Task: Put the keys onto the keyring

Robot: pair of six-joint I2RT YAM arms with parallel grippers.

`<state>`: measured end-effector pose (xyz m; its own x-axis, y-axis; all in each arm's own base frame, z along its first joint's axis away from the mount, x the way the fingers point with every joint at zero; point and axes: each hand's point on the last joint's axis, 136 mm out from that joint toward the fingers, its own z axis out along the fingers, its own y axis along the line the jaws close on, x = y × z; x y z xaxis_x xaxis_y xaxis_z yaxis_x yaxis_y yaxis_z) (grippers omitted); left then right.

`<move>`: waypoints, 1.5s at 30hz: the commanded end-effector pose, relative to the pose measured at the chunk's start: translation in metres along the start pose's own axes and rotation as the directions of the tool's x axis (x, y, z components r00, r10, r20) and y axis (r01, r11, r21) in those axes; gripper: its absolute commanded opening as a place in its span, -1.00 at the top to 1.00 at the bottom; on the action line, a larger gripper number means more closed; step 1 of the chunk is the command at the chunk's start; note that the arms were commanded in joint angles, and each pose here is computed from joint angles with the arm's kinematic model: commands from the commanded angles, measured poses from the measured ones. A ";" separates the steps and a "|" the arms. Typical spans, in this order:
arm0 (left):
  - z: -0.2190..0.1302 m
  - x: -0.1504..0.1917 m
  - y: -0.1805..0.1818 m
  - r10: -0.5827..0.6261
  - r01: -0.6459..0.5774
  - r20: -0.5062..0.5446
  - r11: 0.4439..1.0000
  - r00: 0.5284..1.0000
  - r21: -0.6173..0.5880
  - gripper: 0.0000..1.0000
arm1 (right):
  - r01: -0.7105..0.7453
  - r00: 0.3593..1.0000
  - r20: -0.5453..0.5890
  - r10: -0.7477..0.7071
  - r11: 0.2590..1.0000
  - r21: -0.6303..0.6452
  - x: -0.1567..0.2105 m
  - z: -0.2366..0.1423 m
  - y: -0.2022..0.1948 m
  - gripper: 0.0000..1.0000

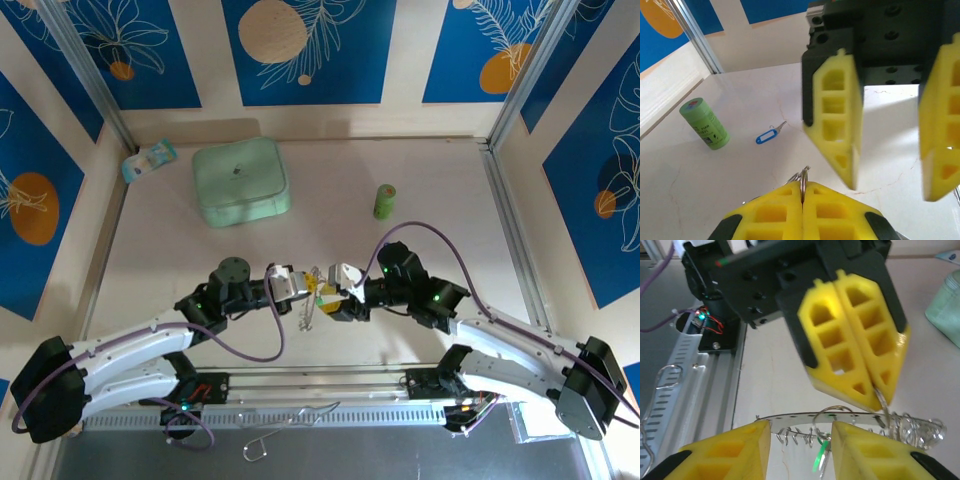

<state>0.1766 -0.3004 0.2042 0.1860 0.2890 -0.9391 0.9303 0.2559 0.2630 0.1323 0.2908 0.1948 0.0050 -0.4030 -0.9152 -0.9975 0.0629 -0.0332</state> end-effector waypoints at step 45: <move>-0.001 0.033 0.049 -0.601 0.472 -0.424 0.797 0.678 -0.376 1.00 | 0.053 0.999 -0.008 -0.052 0.997 0.055 -0.003 -0.008 0.000 0.44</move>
<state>0.2247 -0.3039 0.2057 -0.3747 0.4058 -0.8336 0.8336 0.5411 -0.1113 0.1529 0.2756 0.1980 0.0441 -0.4450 -0.8944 -0.9722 0.1870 -0.1410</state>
